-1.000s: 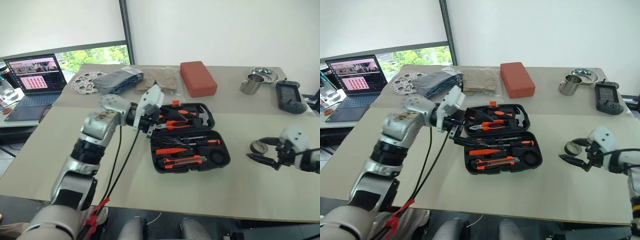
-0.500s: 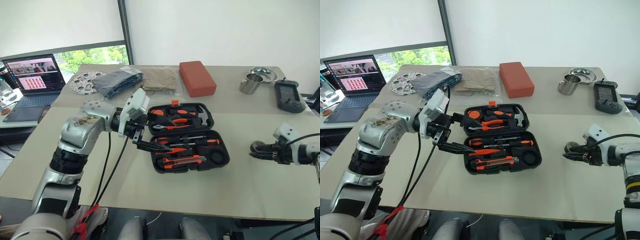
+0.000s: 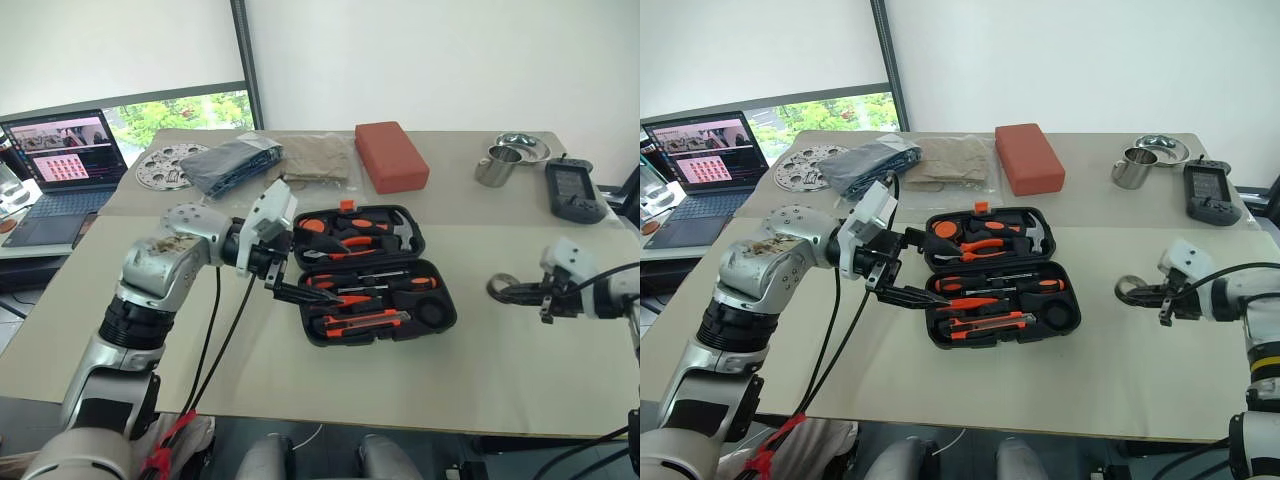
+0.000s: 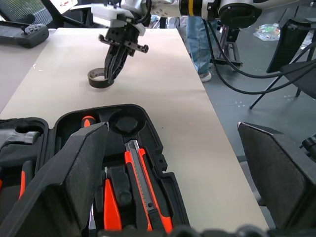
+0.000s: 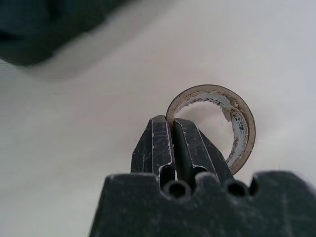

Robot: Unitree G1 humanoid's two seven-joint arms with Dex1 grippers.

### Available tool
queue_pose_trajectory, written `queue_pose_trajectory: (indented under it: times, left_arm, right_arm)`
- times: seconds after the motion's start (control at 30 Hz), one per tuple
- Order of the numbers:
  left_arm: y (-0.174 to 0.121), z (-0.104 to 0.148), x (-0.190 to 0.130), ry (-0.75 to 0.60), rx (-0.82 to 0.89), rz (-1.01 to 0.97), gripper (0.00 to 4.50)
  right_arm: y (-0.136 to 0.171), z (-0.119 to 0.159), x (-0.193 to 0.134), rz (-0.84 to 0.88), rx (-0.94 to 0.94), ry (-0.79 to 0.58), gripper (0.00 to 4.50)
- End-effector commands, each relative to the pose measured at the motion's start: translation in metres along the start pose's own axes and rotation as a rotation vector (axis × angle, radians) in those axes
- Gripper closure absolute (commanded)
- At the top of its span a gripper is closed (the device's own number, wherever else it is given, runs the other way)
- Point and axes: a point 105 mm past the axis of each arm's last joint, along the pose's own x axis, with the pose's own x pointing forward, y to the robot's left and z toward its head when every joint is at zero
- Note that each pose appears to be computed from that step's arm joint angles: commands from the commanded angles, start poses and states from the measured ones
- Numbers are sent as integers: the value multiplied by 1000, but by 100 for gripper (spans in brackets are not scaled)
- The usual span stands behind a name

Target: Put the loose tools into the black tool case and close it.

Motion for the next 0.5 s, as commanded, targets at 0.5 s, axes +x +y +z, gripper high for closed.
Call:
queue_pose_trajectory:
  times: [0.5]
  left_arm:
    - [-1,4,1,8,54,-18,0]
  right_arm:
    - [81,62,26,324,-110,-64,445]
